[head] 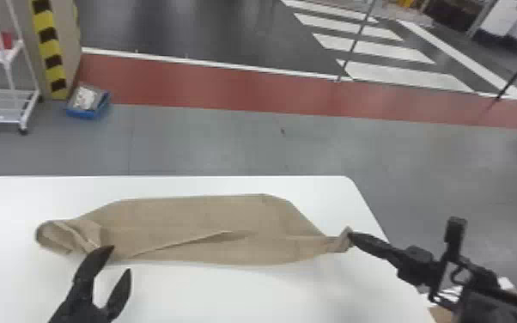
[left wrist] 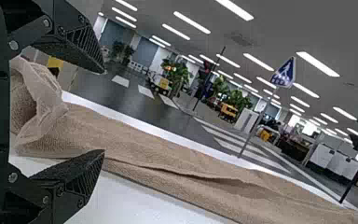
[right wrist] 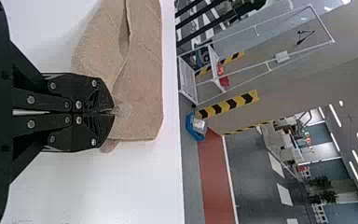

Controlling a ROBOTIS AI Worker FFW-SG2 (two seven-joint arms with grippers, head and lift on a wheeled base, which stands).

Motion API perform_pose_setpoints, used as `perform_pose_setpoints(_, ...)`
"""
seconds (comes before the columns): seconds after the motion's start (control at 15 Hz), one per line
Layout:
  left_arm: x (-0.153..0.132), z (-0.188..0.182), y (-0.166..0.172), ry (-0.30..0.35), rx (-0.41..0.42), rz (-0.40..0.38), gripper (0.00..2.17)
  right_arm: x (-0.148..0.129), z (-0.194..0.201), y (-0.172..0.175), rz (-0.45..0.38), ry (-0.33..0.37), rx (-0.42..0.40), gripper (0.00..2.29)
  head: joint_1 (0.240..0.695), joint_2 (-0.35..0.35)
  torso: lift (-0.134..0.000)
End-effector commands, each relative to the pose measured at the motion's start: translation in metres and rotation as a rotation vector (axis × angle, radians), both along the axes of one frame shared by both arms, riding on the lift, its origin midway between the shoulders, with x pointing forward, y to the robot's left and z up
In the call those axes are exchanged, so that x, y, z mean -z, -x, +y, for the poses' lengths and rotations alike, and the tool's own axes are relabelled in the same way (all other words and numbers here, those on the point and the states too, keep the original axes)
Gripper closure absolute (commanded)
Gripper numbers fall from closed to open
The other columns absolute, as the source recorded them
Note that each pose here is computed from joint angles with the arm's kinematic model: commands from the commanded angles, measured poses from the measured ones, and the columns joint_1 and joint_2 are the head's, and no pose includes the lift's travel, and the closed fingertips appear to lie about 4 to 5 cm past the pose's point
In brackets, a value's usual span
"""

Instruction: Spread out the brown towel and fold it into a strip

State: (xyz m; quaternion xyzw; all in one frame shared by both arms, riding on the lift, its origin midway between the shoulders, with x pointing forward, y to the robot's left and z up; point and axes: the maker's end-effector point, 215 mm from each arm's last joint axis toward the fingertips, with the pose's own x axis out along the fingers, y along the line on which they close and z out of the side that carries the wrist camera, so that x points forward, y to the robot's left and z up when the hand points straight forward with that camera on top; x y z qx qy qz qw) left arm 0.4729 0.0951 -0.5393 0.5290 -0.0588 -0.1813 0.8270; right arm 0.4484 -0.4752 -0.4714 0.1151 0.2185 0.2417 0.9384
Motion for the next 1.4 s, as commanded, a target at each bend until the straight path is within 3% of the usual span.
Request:
perform_pose_setpoints(0.0, -0.009, 0.001, -0.007, 0.051, -0.025, 0.010, 0.44, -0.001, -0.001, 0.000, -0.001, 0.002, 0.000, 1.93, 0.695, -0.350, 0.000)
perform_pose_setpoints(0.2, -0.005, 0.010, -0.010, 0.033, -0.055, 0.015, 1.05, -0.002, -0.003, 0.001, -0.003, 0.003, 0.001, 1.93, 0.695, -0.350, 0.000)
perform_pose_setpoints(0.33, -0.004, 0.018, -0.008, 0.027, -0.078, 0.017, 1.15, -0.002, -0.003, 0.001, -0.001, 0.000, 0.001, 1.93, 0.695, -0.350, 0.000)
perform_pose_setpoints(0.47, -0.013, 0.027, -0.002, 0.060, -0.121, 0.031, 1.13, -0.002, -0.002, 0.001, -0.004, -0.001, -0.001, 1.93, 0.695, -0.350, 0.000)
perform_pose_setpoints(0.6, -0.015, 0.042, 0.004, 0.081, -0.181, 0.062, 0.88, -0.002, 0.000, 0.000, -0.002, -0.003, -0.006, 1.93, 0.695, -0.350, 0.000)
perform_pose_setpoints(0.73, -0.019, 0.043, 0.010, 0.190, -0.220, 0.149, 0.36, -0.001, 0.002, 0.000, 0.000, -0.004, -0.009, 1.93, 0.695, -0.350, 0.000)
perform_pose_setpoints(0.8, -0.017, 0.045, 0.014, 0.277, -0.248, 0.230, 0.25, -0.001, 0.004, -0.001, -0.001, -0.001, -0.012, 1.93, 0.695, -0.350, 0.000)
perform_pose_setpoints(1.0, -0.019, 0.042, 0.020, 0.424, -0.269, 0.352, 0.26, 0.000, 0.005, -0.001, -0.004, 0.003, -0.016, 1.93, 0.695, -0.350, 0.000)
perform_pose_setpoints(1.33, 0.001, 0.048, 0.024, 0.514, -0.342, 0.514, 0.33, 0.004, 0.003, 0.000, -0.007, 0.024, -0.018, 1.93, 0.695, -0.350, 0.000)
